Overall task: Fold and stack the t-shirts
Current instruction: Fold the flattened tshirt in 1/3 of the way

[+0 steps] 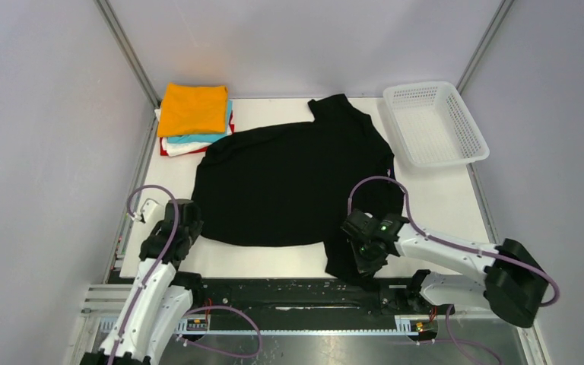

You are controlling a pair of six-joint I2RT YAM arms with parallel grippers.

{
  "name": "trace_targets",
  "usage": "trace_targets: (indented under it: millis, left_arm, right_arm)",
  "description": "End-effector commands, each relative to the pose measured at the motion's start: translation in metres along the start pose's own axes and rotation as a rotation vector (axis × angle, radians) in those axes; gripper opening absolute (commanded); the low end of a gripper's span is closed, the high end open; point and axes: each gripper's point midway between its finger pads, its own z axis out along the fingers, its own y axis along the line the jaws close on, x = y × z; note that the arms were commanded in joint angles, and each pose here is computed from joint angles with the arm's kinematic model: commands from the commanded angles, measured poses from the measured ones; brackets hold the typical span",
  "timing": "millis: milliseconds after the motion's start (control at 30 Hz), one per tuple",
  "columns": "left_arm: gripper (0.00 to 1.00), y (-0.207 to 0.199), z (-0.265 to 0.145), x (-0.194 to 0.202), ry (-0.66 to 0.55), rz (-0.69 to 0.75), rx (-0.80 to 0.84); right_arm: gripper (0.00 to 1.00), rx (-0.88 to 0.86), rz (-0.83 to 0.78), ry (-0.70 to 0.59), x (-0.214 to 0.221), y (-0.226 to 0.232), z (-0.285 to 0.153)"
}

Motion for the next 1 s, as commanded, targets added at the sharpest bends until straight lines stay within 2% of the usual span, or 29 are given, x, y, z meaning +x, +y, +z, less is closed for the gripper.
trace_targets:
  millis: [0, 200, 367, 533, 767, 967]
  left_arm:
    - [0.00, 0.026, -0.012, -0.005, -0.049, -0.056, -0.046]
    - [0.00, 0.030, -0.020, 0.008, -0.017, -0.114, 0.029]
    - [0.00, 0.027, -0.026, 0.003, -0.025, -0.129, 0.046]
    - [0.00, 0.009, -0.032, -0.010, -0.050, -0.119, 0.092]
    - [0.00, -0.037, -0.030, -0.030, -0.077, -0.128, 0.185]
    - [0.00, -0.071, -0.020, -0.044, -0.078, -0.116, 0.197]
  right_arm:
    - [0.00, -0.066, -0.056, 0.096, 0.036, 0.002, -0.024]
    - [0.00, -0.100, -0.107, 0.171, 0.065, 0.002, -0.045]
    - [0.00, -0.163, -0.107, 0.162, 0.072, 0.009, -0.053]
    - [0.00, -0.138, -0.146, 0.038, 0.036, 0.016, -0.063]
    - [0.00, -0.162, -0.083, -0.136, -0.038, 0.019, -0.085]
    - [0.00, -0.150, -0.014, -0.247, -0.088, 0.014, -0.101]
